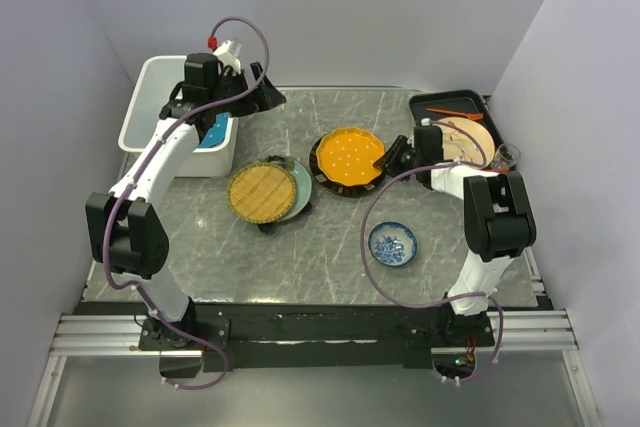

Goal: Place the plates into the plastic bin on the countertop
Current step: Pick up the plate at the center of the board.

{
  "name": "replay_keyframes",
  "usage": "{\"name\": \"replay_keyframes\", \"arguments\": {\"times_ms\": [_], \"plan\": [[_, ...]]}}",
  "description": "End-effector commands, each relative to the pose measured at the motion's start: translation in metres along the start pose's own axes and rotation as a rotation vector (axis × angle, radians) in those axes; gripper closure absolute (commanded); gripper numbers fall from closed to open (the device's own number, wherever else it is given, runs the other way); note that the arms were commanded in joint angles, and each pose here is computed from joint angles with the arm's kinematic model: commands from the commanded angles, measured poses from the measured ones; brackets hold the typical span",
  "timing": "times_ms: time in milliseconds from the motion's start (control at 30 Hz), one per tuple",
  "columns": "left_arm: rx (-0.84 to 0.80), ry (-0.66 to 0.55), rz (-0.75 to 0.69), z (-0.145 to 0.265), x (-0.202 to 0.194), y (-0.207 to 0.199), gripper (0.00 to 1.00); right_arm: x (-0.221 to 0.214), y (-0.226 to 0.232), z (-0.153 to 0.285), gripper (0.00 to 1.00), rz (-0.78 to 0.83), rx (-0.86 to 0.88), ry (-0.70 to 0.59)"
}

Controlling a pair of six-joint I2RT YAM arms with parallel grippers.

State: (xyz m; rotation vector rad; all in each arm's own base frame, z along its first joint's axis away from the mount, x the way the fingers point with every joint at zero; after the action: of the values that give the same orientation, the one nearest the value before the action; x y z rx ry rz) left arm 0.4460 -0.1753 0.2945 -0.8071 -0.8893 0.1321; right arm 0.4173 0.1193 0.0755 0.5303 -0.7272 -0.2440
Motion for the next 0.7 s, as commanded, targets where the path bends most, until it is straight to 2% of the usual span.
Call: {"name": "replay_keyframes", "arguments": {"times_ms": [0, 67, 133, 200, 300, 400, 667], "plan": [[-0.056, 0.001, -0.038, -0.005, -0.002, -0.011, 0.01, 0.013, 0.009, -0.011, 0.6, 0.039, -0.021, -0.038], [-0.061, 0.009, -0.041, -0.007, -0.006, -0.013, 0.01, 0.012, 0.009, -0.014, 0.61, 0.046, -0.037, -0.032], [-0.062, 0.022, -0.041, -0.009, -0.01, -0.014, 0.01, 0.01, 0.01, -0.017, 0.7, 0.049, -0.039, -0.027], [-0.061, 0.033, -0.042, -0.011, -0.014, -0.013, 0.01, 0.009, 0.01, -0.018, 0.75, 0.048, -0.04, -0.024], [-0.072, 0.057, -0.038, -0.016, -0.022, -0.016, 0.01, 0.008, 0.011, -0.018, 0.92, 0.047, -0.037, -0.02], [-0.081, 0.078, -0.043, -0.021, -0.03, -0.02, 0.01, 0.009, 0.011, -0.017, 0.98, 0.049, -0.033, -0.022], [-0.116, 0.14, -0.032, -0.034, -0.048, -0.024, 0.01, 0.012, 0.021, -0.011, 1.0, 0.047, 0.015, -0.035]]}}
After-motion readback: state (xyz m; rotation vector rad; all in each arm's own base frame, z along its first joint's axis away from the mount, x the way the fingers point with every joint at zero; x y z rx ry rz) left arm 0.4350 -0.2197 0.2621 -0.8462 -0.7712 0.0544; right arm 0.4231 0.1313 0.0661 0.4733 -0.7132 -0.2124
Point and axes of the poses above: each gripper's point midway between its finger pads, its own z axis back along the fingers, its own y axis along the line the jaws close on, x = y × z, the point moved 3 cm from there along z, back along the fingers, and after that the axes turned 10 degrees about z, right-handed, at the moved point
